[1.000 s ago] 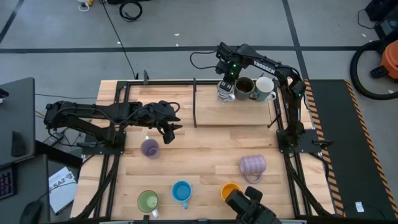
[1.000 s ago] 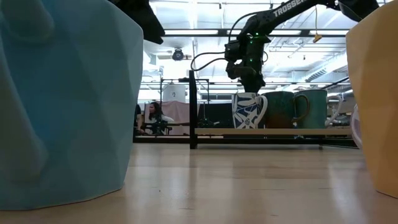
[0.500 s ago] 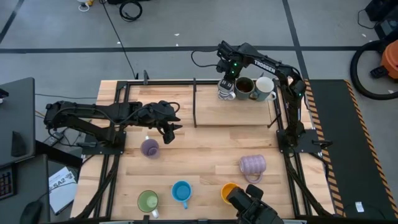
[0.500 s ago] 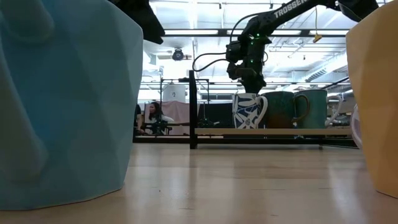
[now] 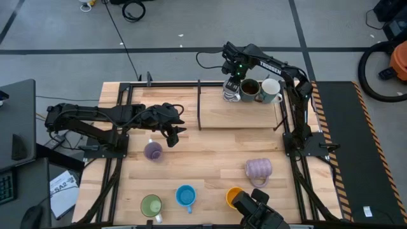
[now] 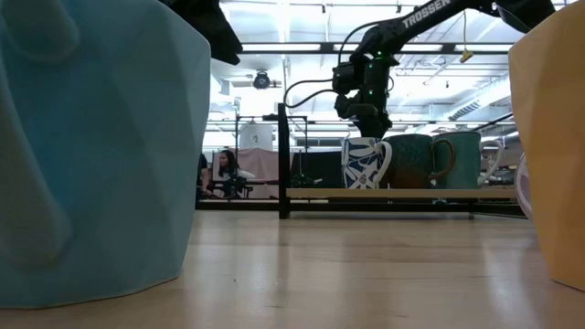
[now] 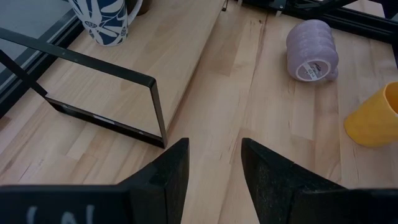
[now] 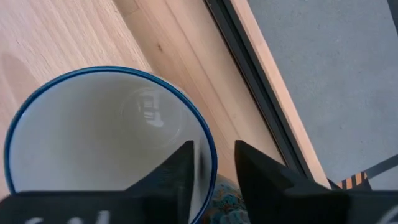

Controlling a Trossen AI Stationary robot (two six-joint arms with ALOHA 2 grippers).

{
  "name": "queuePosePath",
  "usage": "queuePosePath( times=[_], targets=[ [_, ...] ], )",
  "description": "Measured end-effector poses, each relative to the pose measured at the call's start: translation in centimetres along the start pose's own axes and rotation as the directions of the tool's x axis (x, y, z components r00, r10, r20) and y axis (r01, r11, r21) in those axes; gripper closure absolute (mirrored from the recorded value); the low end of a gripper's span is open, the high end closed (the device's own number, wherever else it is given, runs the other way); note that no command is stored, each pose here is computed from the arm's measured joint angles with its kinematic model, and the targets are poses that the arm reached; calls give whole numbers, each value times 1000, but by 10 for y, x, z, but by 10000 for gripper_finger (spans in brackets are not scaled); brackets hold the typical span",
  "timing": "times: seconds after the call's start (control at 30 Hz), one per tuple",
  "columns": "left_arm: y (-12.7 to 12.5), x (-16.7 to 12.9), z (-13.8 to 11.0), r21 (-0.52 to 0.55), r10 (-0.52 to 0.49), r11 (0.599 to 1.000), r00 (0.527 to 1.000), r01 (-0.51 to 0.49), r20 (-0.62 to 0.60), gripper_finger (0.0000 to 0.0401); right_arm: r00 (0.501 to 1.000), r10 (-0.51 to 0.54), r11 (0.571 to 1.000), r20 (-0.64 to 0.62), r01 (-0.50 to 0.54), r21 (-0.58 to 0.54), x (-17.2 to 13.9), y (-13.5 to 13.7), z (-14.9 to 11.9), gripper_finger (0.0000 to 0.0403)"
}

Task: Place coffee mugs
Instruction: Put the white patterned mug on the shelf, then put the purple mug on the shelf

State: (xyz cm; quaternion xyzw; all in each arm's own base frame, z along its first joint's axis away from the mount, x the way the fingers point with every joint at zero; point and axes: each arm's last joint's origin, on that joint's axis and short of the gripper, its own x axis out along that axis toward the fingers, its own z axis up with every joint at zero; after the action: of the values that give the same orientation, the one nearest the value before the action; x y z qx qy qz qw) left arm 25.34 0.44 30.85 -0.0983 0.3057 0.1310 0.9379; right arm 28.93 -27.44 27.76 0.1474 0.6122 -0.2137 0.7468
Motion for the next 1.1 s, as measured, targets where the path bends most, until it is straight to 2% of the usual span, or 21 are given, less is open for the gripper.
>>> queuePosePath(
  times=[0.13,0.3,1.1],
  targets=[
    [0,0,0,0,0,1000,1000,0,0,248,1000,5,1000,1,-5,0,0,0,0,239],
    [0,0,0,0,0,1000,1000,0,0,248,1000,7,1000,2,-7,0,0,0,0,219],
    [0,0,0,0,0,1000,1000,0,0,248,1000,12,1000,-4,-12,0,-1,0,-1,217]
  ],
)
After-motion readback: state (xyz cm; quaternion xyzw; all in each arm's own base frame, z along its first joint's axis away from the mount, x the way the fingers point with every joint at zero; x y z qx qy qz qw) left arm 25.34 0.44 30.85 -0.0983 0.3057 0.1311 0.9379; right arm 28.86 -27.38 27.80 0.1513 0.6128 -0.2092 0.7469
